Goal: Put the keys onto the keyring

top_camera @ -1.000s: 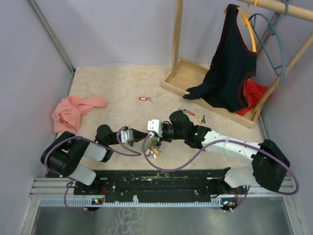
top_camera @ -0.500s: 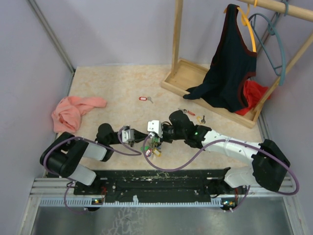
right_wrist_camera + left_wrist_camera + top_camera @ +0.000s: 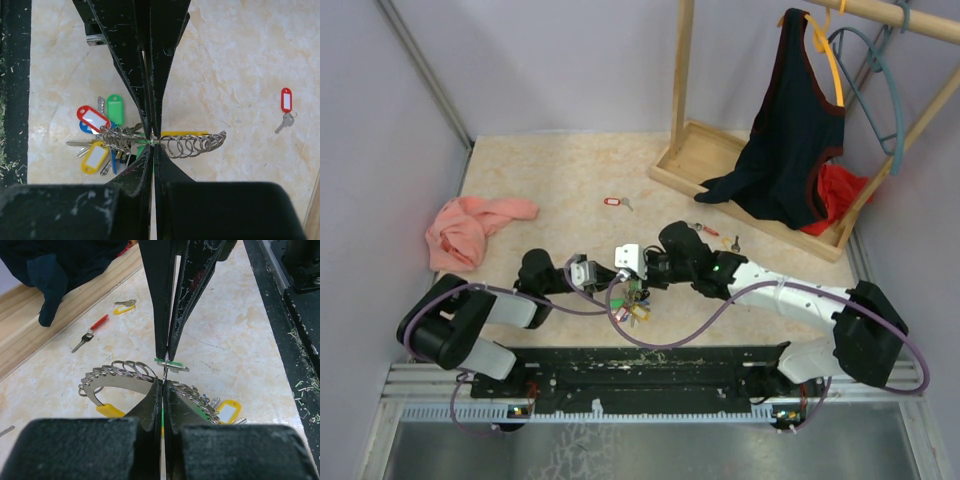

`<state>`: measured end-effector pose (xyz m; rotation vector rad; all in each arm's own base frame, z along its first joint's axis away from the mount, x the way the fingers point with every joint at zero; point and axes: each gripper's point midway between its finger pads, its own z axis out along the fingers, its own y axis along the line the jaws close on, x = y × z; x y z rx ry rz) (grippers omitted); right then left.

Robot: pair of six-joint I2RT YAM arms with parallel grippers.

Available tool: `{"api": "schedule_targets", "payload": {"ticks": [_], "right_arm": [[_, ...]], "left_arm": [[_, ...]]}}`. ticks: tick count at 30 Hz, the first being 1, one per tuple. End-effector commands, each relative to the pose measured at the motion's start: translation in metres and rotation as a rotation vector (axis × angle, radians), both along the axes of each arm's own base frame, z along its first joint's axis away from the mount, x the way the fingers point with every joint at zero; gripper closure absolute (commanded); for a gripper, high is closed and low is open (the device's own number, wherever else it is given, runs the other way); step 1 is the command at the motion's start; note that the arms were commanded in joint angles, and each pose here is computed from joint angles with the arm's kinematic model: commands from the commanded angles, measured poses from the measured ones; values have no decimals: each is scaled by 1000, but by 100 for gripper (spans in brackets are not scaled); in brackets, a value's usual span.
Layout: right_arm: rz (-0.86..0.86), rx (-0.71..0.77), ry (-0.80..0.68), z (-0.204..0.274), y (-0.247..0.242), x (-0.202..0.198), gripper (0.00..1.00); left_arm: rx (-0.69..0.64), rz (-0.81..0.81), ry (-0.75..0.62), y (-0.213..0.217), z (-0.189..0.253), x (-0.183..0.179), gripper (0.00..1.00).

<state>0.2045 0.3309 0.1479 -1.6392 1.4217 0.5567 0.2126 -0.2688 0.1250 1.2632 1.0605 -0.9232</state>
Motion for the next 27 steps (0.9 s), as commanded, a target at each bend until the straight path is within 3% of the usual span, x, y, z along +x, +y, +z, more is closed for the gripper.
{"api": "schedule_targets", "payload": {"ticks": [1, 19, 27], "right_arm": [[29, 26, -38, 16, 13, 0, 100], [-28, -89, -79, -16, -1, 7, 100], [-69, -63, -140, -9, -5, 11, 100]], "left_arm": [[-65, 19, -40, -2, 25, 4, 100], [-201, 48, 34, 2, 47, 0, 100], [-227, 104, 101, 5, 47, 6, 100]]}}
